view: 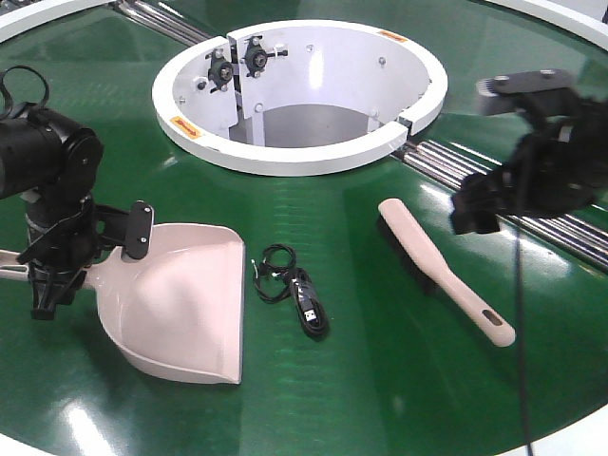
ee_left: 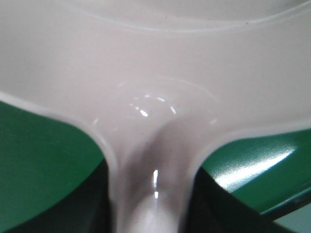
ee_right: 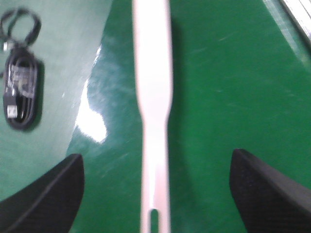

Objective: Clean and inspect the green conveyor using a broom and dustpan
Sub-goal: 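Lower the right gripper and grasp the pink brush handle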

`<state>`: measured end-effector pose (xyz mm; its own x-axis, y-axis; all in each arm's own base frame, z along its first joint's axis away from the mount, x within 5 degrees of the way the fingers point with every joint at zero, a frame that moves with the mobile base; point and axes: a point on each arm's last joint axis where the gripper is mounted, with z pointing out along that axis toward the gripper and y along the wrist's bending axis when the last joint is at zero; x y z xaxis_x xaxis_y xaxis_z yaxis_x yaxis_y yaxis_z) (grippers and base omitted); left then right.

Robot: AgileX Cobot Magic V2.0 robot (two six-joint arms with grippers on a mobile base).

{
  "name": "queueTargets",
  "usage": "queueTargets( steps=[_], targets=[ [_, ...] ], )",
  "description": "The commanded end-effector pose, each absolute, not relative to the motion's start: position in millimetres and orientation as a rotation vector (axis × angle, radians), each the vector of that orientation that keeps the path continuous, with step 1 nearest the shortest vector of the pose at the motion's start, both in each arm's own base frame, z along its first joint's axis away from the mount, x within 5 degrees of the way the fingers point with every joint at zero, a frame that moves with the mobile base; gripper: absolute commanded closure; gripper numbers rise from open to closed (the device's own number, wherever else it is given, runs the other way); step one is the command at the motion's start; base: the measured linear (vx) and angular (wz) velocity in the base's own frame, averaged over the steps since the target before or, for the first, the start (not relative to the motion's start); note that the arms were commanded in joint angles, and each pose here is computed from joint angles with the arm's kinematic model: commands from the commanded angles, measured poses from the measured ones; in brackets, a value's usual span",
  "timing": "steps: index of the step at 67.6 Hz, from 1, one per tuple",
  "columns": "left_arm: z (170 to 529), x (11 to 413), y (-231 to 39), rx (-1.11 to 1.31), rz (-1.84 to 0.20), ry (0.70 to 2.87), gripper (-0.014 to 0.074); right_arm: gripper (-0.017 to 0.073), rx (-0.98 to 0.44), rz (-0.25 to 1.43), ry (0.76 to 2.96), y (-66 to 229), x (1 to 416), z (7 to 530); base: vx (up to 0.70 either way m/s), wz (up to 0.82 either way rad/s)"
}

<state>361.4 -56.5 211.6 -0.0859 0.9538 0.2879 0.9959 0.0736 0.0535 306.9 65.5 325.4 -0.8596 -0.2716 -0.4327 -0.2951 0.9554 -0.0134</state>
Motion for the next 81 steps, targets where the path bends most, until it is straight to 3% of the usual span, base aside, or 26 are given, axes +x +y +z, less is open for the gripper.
queueTargets(
  steps=[1, 25, 64, 73, 81],
  targets=[
    [236, 358, -58, -1.990, -0.402, -2.218, 0.0600, -0.0013, -0.426, 0.024, 2.707, 75, 320, 335, 0.00, 0.00],
    [236, 358, -58, -1.990, -0.402, -2.218, 0.0600, -0.0013, -0.504, -0.007, 2.938, 84, 358, 274, 0.00, 0.00],
    [236, 358, -58, -1.990, -0.402, -2.218, 0.0600, 0.0004, -0.508, -0.024, 3.063, 90, 383, 206, 0.00, 0.00],
    [236, 358, -58, -1.990, -0.402, -2.218, 0.0600, 0.0064, -0.493, -0.024, 3.065, 90, 385, 202, 0.00, 0.00],
    [236, 358, -58, -1.990, -0.402, -2.218, 0.0600, 0.0198, -0.483, -0.056, 3.059, 88, 386, 202, 0.00, 0.00]
  ],
)
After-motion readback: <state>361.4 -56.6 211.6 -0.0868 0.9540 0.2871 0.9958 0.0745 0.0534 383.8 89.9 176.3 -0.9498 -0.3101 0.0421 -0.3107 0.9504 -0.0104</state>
